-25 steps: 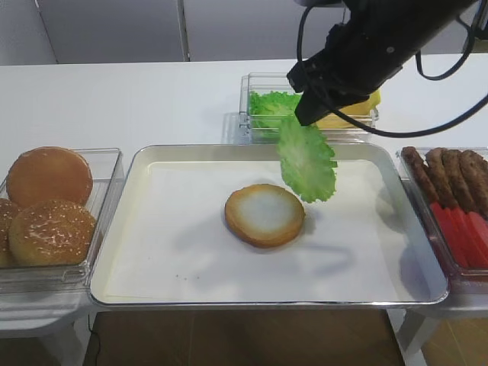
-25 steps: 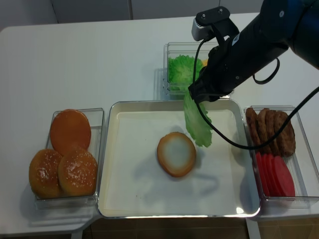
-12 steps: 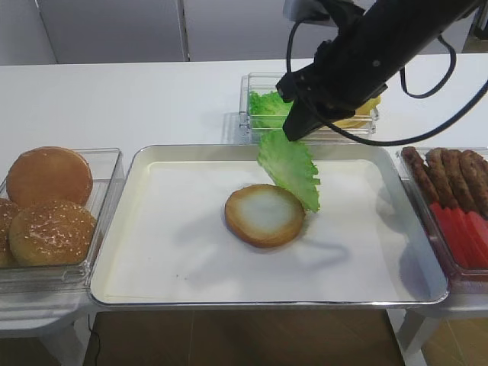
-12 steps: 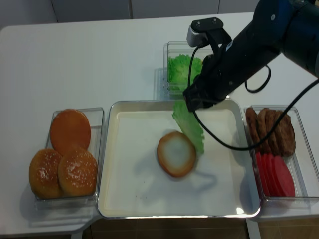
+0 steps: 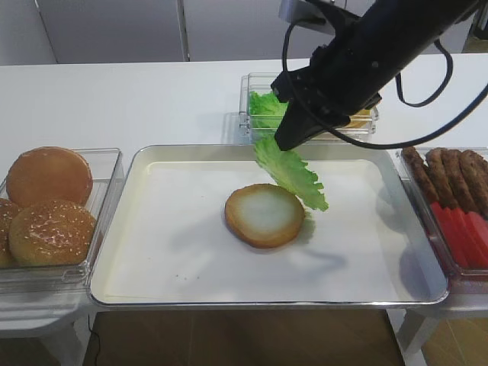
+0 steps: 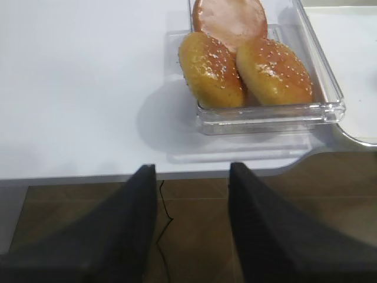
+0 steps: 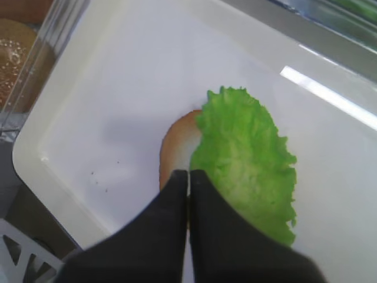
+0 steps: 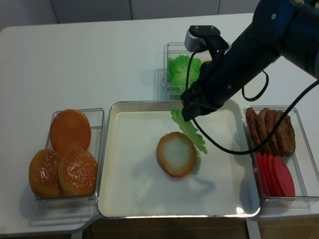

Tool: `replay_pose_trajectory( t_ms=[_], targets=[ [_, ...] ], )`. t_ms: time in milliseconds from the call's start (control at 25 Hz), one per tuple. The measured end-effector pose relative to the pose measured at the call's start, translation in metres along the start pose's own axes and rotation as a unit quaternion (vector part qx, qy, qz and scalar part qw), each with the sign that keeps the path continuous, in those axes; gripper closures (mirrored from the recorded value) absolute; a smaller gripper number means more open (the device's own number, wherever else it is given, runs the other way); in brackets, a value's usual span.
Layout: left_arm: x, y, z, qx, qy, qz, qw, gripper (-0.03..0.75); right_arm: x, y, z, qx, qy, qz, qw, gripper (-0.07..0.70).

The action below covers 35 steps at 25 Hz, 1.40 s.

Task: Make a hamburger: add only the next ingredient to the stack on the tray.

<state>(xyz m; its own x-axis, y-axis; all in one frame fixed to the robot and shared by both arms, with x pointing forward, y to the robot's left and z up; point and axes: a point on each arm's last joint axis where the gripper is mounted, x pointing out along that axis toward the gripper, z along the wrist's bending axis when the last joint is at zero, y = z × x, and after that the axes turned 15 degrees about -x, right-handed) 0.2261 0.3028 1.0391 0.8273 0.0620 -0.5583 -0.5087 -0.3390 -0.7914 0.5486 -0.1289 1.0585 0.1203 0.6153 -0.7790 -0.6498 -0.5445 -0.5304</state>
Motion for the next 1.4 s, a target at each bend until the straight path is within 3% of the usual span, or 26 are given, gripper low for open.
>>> replay_pose_trajectory(
  t_ms=[840,1000,1160,1240,1400],
  targets=[
    [0.000,0.000,0.000,0.000,0.000,0.000,1.0000,0.410,0.000,-0.001,0.004,0.012,-0.023,-0.006,0.9996,0.626],
    [0.000,0.000,0.000,0.000,0.000,0.000,1.0000,0.410,0.000,-0.002,0.003,0.010,-0.017,-0.007,0.9998,0.468],
    [0.000,0.000,0.000,0.000,0.000,0.000,1.0000,0.412,-0.006,-0.003,-0.002,0.004,0.023,0.012,0.9997,0.189],
    [0.000,0.000,0.000,0.000,0.000,0.000,1.0000,0.412,-0.014,-0.001,-0.005,-0.001,0.061,0.028,0.9978,0.146],
    [0.000,0.000,0.000,0.000,0.000,0.000,1.0000,0.412,-0.037,0.008,-0.011,0.004,0.136,0.060,0.9889,0.144]
  ],
)
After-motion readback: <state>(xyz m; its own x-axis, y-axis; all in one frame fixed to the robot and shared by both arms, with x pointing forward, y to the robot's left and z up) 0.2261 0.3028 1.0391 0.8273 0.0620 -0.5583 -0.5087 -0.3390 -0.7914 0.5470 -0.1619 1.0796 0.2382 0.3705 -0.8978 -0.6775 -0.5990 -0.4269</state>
